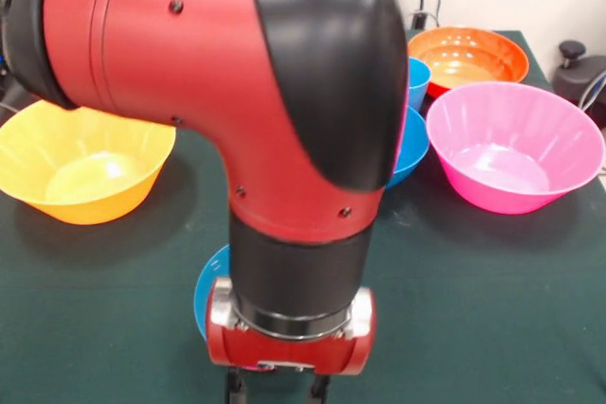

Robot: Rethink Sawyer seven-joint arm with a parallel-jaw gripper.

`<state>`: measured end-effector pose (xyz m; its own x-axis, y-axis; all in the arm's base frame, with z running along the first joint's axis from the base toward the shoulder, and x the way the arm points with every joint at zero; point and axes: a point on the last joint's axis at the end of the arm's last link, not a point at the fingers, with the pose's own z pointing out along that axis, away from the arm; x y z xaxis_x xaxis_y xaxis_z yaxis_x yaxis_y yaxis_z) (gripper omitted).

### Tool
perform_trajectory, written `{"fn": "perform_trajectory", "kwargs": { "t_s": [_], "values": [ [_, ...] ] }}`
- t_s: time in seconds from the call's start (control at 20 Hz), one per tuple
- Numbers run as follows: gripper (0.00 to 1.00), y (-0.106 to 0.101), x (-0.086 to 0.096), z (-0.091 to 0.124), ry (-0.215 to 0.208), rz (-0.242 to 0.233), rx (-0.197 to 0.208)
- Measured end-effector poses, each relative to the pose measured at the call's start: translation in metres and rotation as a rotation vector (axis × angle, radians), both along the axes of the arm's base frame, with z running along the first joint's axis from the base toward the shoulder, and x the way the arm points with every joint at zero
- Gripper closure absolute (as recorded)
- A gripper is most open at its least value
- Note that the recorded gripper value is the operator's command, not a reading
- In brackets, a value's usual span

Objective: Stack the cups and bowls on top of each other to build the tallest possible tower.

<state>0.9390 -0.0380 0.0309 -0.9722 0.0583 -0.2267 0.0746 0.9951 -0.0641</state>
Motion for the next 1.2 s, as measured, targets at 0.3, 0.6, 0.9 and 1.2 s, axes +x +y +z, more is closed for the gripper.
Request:
{"fn": "perform_trajectory", "kwargs": {
  "t_s": [0.3, 0.6, 0.9, 1.2],
  "values": [
    [0.0, -0.006, 0.001, -0.011, 0.013, 0.036, -0.027],
    [0.0, -0.008, 0.001, -0.016, 0.036, 0.075, -0.079],
    [0.0, -0.005, -0.001, -0.022, 0.053, 0.09, -0.111],
    [0.0, -0.004, -0.003, -0.027, 0.061, 0.095, -0.119]
  ]
}}
